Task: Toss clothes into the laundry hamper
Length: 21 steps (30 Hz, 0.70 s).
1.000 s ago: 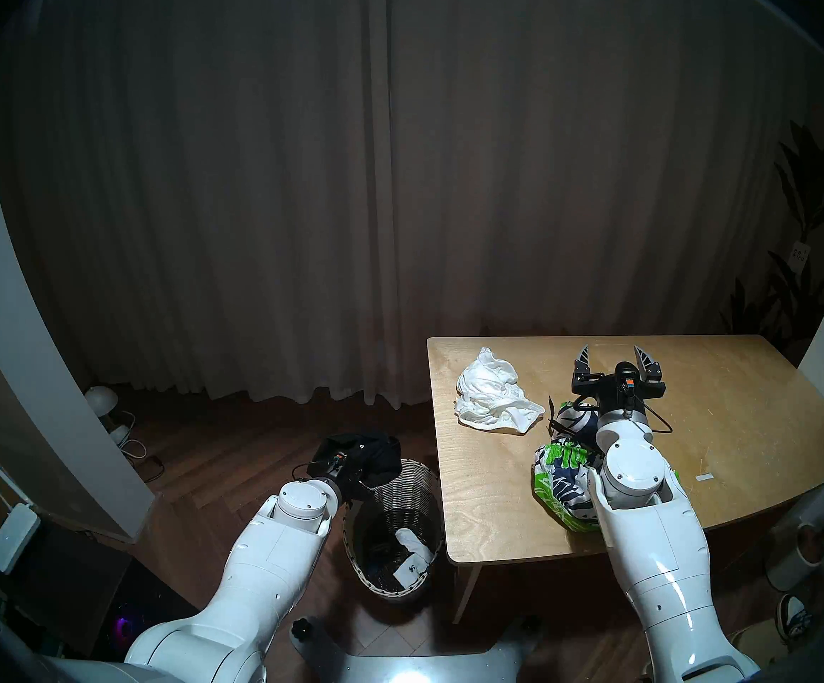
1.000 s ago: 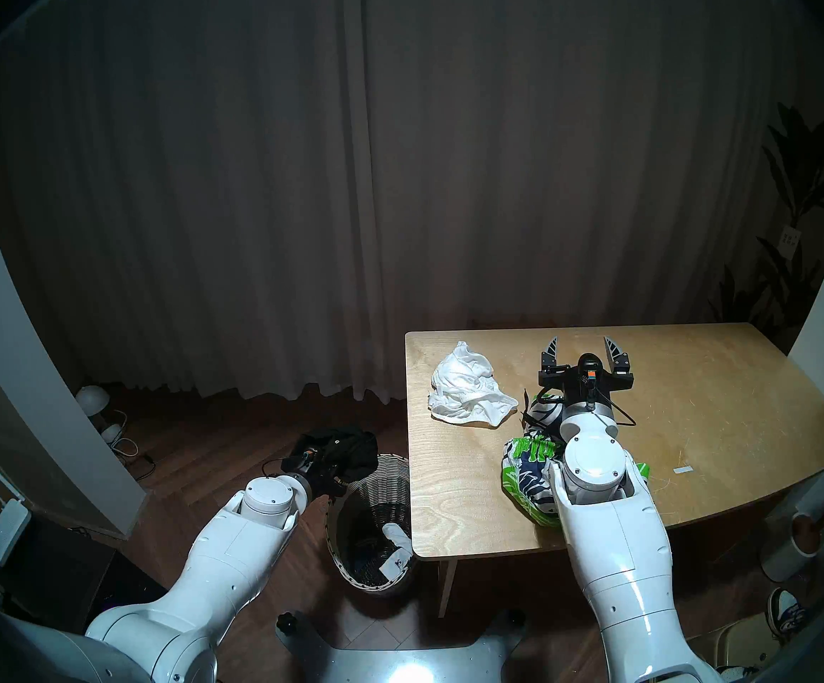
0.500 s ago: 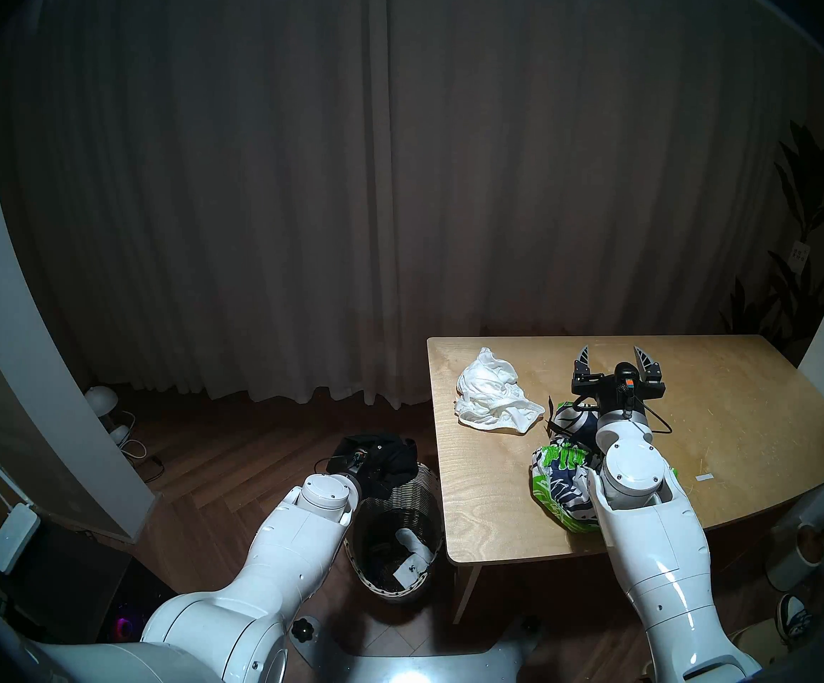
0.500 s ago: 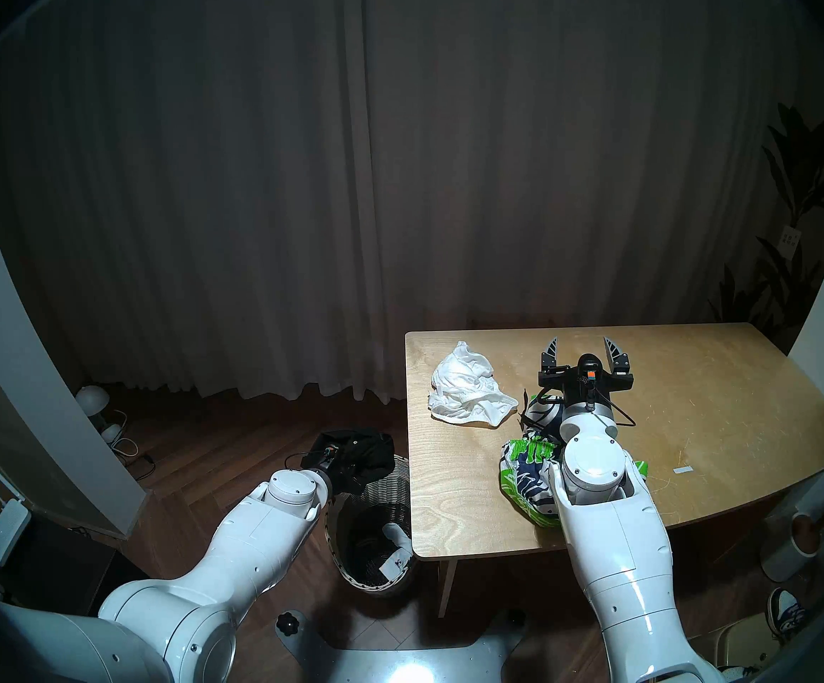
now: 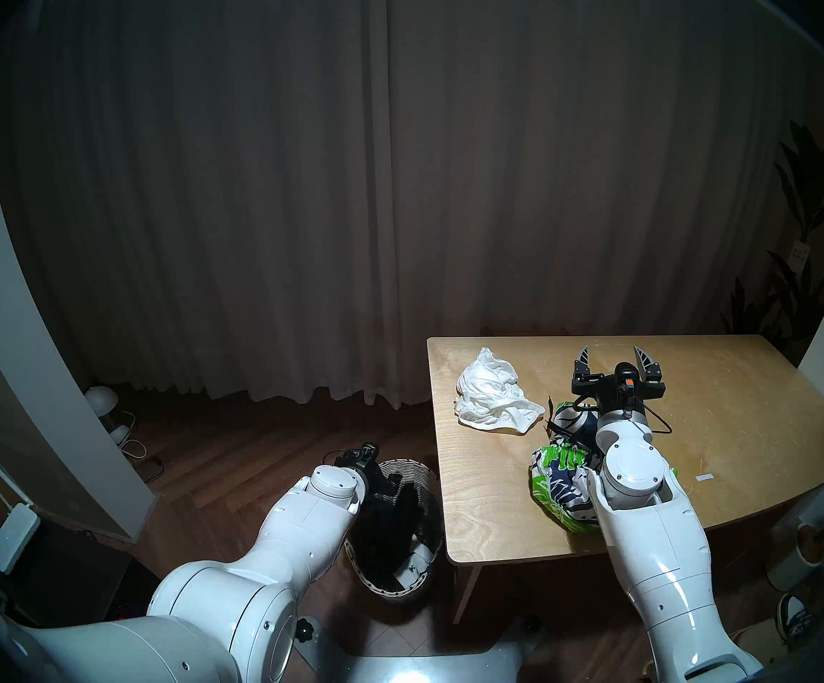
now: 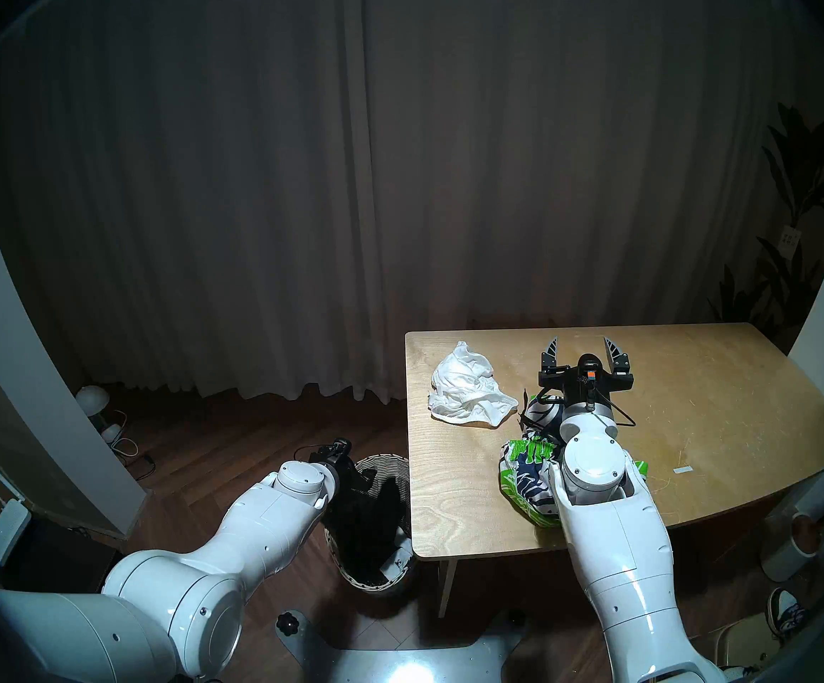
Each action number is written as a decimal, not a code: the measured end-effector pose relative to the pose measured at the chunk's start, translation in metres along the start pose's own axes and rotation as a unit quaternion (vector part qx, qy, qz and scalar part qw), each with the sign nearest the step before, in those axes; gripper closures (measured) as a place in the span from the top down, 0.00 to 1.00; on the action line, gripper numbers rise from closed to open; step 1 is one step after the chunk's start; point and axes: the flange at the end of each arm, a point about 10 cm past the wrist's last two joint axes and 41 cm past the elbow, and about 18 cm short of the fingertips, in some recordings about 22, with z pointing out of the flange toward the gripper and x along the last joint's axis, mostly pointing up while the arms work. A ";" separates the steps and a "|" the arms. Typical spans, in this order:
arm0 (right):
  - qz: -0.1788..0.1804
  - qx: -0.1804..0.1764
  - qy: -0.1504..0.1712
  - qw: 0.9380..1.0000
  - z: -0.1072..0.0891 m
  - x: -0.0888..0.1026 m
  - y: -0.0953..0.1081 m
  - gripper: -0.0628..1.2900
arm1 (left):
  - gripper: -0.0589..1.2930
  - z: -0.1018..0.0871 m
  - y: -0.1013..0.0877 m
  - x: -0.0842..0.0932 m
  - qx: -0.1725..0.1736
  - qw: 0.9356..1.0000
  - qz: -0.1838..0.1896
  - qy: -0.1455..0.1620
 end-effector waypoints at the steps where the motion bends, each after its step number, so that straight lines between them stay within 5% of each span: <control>1: 0.000 0.000 0.000 1.000 0.000 0.000 0.000 0.97 | 0.96 0.001 0.000 0.000 -0.001 1.000 0.000 -0.001; 9: 0.000 0.000 0.000 1.000 0.000 0.000 0.000 0.97 | 0.87 0.003 -0.006 0.008 -0.004 1.000 -0.012 0.014; 14: 0.000 0.000 0.000 1.000 0.000 0.000 0.000 0.97 | 0.88 0.001 -0.022 0.027 0.011 0.997 -0.040 0.059; 21: 0.013 0.015 -0.003 1.000 0.000 0.001 -0.010 0.97 | 0.94 -0.017 -0.083 0.069 0.068 0.981 -0.082 0.161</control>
